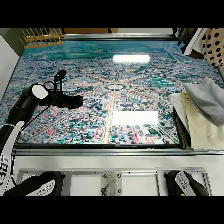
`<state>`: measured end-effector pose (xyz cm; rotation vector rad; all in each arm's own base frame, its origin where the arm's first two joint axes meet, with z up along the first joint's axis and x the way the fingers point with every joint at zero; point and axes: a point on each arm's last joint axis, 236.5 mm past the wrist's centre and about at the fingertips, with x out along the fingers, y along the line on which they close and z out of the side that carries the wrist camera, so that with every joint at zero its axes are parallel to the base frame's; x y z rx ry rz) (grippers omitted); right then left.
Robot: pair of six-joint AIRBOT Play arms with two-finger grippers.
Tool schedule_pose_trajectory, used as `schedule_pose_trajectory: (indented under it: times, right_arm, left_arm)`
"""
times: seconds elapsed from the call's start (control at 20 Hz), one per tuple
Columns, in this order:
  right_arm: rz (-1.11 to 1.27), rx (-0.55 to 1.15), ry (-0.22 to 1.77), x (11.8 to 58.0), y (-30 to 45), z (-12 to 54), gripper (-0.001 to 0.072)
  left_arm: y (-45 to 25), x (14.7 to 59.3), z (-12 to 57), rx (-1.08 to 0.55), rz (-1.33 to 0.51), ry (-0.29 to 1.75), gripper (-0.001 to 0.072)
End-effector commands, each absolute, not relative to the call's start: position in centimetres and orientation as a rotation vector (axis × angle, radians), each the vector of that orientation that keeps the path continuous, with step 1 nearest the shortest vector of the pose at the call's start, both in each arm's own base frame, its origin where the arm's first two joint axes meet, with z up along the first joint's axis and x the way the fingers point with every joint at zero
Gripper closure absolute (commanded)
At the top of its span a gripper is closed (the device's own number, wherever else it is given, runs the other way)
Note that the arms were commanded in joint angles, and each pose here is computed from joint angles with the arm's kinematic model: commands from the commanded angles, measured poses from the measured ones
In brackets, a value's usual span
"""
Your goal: Fold the clothes and pants, and hang the long-sleeved shirts on hangers.
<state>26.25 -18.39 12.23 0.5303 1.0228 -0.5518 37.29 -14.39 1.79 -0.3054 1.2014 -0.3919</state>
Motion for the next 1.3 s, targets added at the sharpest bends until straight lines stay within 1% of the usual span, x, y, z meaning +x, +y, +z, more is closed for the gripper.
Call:
schedule_pose_trajectory:
  times: [0.0,0.35,0.55,0.6,0.65,0.7,0.75,0.8,0.9,0.95,1.0,1.15,1.25]
  right_arm:
    - [-0.66,0.503,1.2,21.8,-19.0,7.7,0.0686]
    - [-0.669,0.503,1.247,21.1,-19.0,6.4,0.0684]
    - [-0.668,0.509,1.27,20.6,-18.7,6.2,0.0672]
    - [-0.667,0.509,1.269,20.7,-18.7,6.2,0.066]
    - [-0.667,0.508,1.266,20.7,-18.7,6.3,0.0366]
    - [-0.661,0.509,1.258,20.9,-18.6,6.4,0.0051]
    - [-0.653,0.513,1.236,21.2,-18.4,6.7,0.0022]
    - [-0.628,0.518,1.19,22.1,-18.0,7.3,0.0022]
    - [-0.496,0.487,1.057,25.2,-15.7,9.7,0.0022]
    - [-0.374,0.466,0.977,27.3,-12.9,11.6,0.0022]
    - [-0.207,0.447,0.913,29.4,-8.4,13.5,0.0022]
    - [0.056,0.431,0.907,31.1,-0.3,14.8,0.0022]
    - [0.202,0.366,0.933,31.2,4.7,14.7,0.0022]
  left_arm:
    - [-14.4,37.2,1.7,-0.303,-0.393,1.204,0.07]
    - [-14.4,37.2,1.7,-0.302,-0.393,1.204,0.07]
    - [-14.4,37.2,1.7,-0.303,-0.393,1.204,0.07]
    - [-14.4,37.2,1.7,-0.302,-0.393,1.204,0.07]
    - [-14.4,37.2,1.7,-0.303,-0.393,1.204,0.07]
    - [-14.4,37.2,1.7,-0.303,-0.393,1.204,0.07]
    - [-14.4,37.2,1.7,-0.303,-0.393,1.204,0.07]
    - [-14.4,37.2,1.7,-0.303,-0.393,1.205,0.07]
    - [-14.4,37.2,1.7,-0.303,-0.393,1.204,0.07]
    - [-14.4,37.3,1.7,-0.303,-0.392,1.202,0.07]
    - [-14.4,37.3,1.7,-0.303,-0.392,1.201,0.07]
    - [-14.4,37.4,1.8,-0.304,-0.39,1.196,0.07]
    - [-14.4,37.3,1.7,-0.303,-0.392,1.201,0.07]
